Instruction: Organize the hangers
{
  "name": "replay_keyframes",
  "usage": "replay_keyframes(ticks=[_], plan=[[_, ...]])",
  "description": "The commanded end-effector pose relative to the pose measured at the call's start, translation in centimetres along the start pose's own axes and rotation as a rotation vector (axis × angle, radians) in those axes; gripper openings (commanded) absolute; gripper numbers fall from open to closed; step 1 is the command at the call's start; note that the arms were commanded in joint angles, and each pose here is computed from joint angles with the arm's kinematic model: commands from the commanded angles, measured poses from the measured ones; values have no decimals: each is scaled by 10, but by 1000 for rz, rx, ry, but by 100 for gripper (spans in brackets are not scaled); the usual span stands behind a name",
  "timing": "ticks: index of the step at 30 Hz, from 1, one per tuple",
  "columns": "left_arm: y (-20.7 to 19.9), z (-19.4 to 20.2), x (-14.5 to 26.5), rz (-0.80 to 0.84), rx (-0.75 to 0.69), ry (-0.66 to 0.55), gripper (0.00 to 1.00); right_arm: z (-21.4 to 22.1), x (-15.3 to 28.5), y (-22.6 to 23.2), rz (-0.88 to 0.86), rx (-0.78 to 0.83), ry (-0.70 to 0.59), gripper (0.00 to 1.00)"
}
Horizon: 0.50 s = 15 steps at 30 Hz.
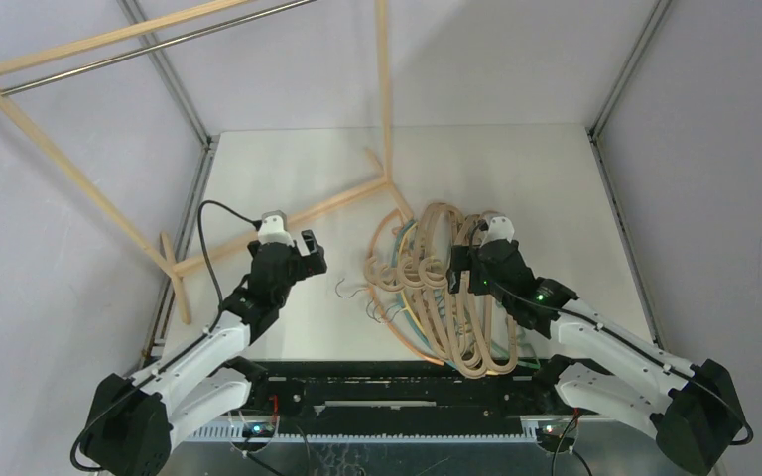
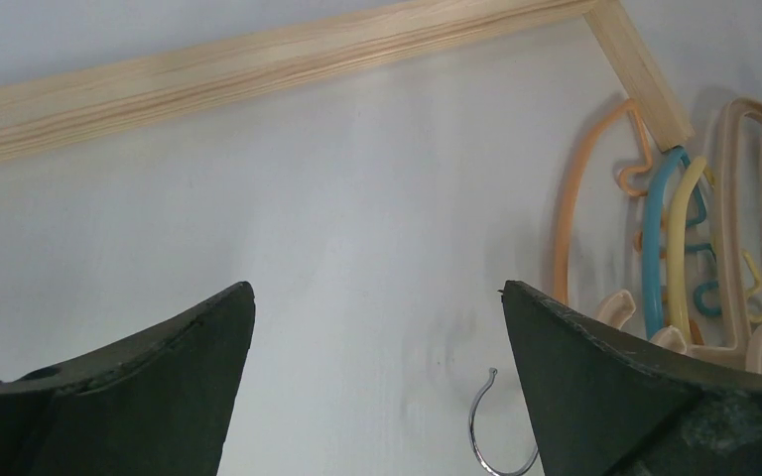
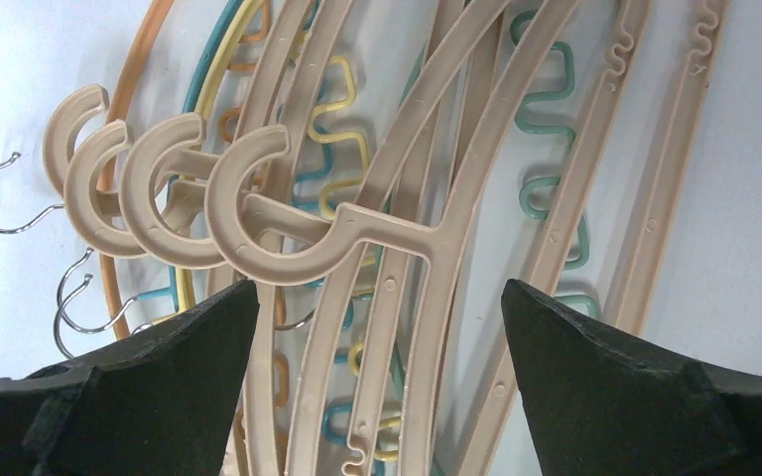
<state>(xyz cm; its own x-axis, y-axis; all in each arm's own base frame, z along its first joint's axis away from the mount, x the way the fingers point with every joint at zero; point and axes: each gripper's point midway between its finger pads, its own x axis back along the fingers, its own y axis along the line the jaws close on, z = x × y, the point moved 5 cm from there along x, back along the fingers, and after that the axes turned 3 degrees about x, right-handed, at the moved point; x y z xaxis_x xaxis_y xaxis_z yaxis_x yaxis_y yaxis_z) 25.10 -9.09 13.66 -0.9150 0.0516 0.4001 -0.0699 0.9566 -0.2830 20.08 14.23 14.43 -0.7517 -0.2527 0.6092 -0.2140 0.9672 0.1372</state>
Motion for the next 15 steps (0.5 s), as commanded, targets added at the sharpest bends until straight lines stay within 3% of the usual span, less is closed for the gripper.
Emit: replay_keyframes(ticks=[1,10,15], plan=[[-4,-13,4,13,-2,-48,100,-8,4,2,10,-30,-50,100],[0,-8,4,0,0,-41,99,-8,13,1,16,-25,-97,100],[1,-6,4,-1,8,-39,100,2,7,-1,36,-4,-41,100]])
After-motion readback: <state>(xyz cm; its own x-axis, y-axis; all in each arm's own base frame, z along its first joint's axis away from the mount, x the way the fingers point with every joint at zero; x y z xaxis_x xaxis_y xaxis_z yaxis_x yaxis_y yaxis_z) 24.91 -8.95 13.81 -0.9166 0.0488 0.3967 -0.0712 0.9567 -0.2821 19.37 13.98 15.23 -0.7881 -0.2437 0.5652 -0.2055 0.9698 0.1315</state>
